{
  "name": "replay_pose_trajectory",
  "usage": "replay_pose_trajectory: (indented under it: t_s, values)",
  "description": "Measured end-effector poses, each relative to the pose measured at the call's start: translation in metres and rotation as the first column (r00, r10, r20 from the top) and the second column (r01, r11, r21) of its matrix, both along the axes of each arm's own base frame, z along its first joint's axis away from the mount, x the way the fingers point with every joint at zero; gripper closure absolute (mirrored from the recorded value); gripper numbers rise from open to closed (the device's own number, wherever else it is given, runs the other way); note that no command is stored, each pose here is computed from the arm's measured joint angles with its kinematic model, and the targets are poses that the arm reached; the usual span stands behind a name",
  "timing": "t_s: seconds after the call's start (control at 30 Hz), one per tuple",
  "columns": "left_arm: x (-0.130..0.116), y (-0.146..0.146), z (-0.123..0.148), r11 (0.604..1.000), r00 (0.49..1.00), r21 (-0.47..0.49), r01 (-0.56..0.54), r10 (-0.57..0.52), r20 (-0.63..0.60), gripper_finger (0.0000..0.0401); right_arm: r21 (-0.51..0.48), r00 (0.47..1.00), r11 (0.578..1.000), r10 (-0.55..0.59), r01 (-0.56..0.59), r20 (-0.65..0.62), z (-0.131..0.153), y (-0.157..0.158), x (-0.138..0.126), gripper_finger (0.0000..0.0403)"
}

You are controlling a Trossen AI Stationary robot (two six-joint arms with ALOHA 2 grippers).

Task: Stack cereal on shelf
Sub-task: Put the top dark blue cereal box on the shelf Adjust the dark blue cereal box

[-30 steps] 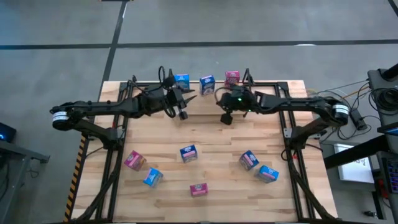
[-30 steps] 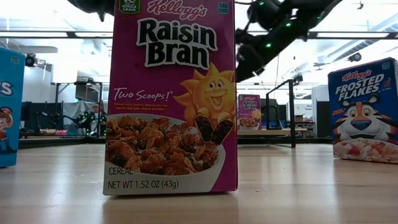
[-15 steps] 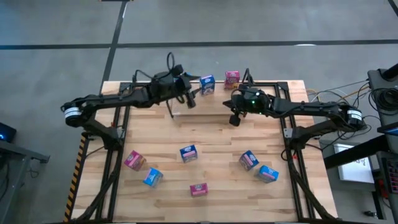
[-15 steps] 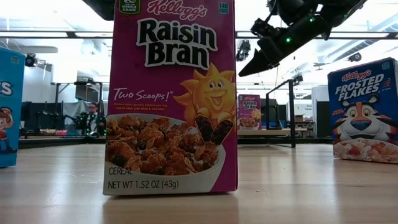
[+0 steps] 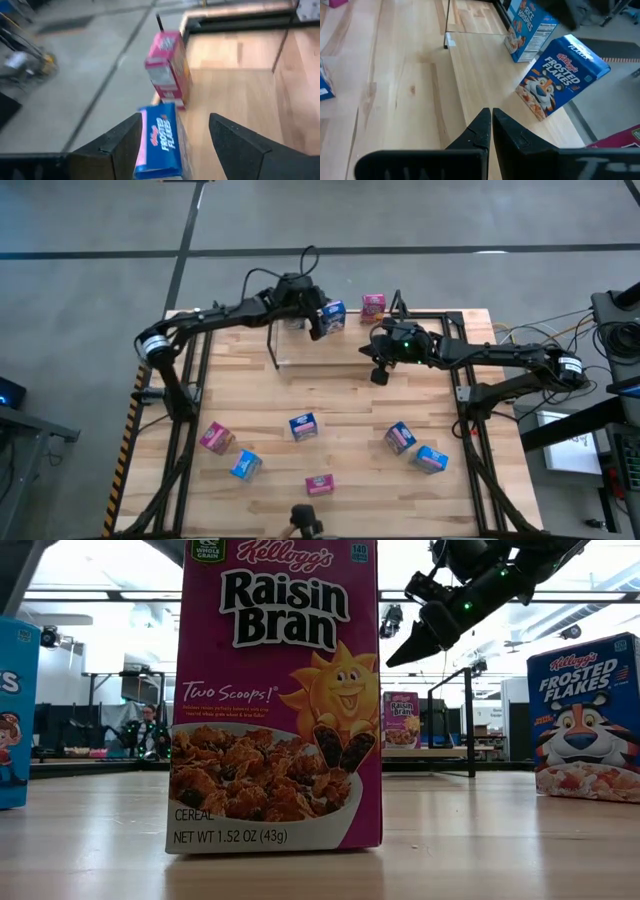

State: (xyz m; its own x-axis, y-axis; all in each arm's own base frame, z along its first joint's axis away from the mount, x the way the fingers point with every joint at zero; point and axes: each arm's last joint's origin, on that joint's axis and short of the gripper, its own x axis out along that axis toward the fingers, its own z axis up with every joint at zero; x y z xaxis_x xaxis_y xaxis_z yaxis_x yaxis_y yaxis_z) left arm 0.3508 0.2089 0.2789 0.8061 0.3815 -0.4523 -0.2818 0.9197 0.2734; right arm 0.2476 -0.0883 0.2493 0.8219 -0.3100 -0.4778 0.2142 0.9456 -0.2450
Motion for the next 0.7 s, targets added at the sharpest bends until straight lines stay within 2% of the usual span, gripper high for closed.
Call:
replay_pose_trajectory:
  t_s: [0.3,0.43,0.7]
  values:
    - [0.000,0.021,-0.008,0.998,1.000,-0.068,0.015,-0.015,-0.012,0.0185,0.004,1.000,1.000,-0.002,0.002,-0.005,-0.001,0.000,0.000,0.0394]
    - [-0.003,0.024,-0.008,0.995,1.000,-0.093,0.019,-0.020,-0.002,0.0167,0.011,1.000,1.000,-0.006,0.006,-0.005,-0.001,0.000,0.000,0.0394]
    - [0.000,0.030,-0.025,0.993,0.999,-0.120,0.008,-0.013,-0.040,0.0133,0.008,1.000,1.000,-0.013,0.013,-0.006,-0.001,0.000,-0.001,0.0394]
